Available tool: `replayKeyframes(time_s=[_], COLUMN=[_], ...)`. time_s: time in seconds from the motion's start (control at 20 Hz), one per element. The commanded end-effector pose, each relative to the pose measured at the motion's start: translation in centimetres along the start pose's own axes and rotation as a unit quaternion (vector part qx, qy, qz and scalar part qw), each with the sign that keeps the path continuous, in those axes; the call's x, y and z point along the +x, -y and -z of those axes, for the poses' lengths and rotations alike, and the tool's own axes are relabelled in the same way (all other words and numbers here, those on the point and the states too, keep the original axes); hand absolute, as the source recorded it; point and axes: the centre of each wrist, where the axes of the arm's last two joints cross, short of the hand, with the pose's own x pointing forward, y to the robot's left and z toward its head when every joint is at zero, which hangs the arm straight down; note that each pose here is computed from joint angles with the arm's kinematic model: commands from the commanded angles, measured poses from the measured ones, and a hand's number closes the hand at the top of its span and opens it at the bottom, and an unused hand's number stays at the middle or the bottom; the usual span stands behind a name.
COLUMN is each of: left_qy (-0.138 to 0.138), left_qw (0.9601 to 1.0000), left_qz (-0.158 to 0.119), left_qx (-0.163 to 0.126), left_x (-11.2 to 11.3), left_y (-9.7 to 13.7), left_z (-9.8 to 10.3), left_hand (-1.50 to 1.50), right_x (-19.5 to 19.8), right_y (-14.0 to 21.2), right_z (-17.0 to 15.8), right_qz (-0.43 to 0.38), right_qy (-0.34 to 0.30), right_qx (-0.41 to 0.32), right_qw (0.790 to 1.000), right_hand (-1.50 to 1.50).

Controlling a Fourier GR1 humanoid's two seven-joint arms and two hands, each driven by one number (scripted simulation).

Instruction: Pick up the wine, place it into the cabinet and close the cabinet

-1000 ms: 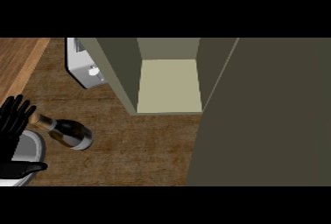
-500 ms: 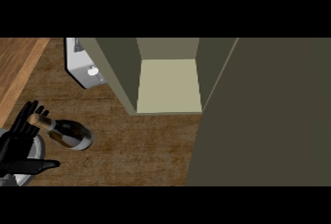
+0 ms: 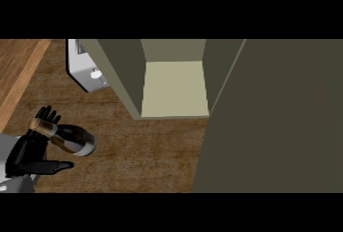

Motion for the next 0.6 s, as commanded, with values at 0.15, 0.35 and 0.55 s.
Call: replayKeyframes(time_s=[0.15, 0.35, 0.55], left_qy=[-0.04, -0.037, -0.038], left_qw=[0.9977, 0.9967, 0.9968], left_qz=[-0.05, -0.064, -0.057], left_qx=[-0.022, -0.035, -0.041], left_x=[-2.5, -3.5, -3.3], left_y=[0.4, -0.4, 1.0], left_z=[-0.2, -1.0, 1.9], left_hand=[-1.5, -1.5, -1.5], right_x=[2.7, 3.0, 2.3], right_y=[0.7, 0.6, 0.0], right_z=[-2.9, -3.0, -2.0], right_qz=[-0.015, -0.005, -0.005], right_qy=[0.045, 0.045, 0.044], right_qx=[-0.017, -0.014, -0.011], right_qw=[0.999, 0.999, 0.999], right_hand=[-1.5, -1.5, -1.5])
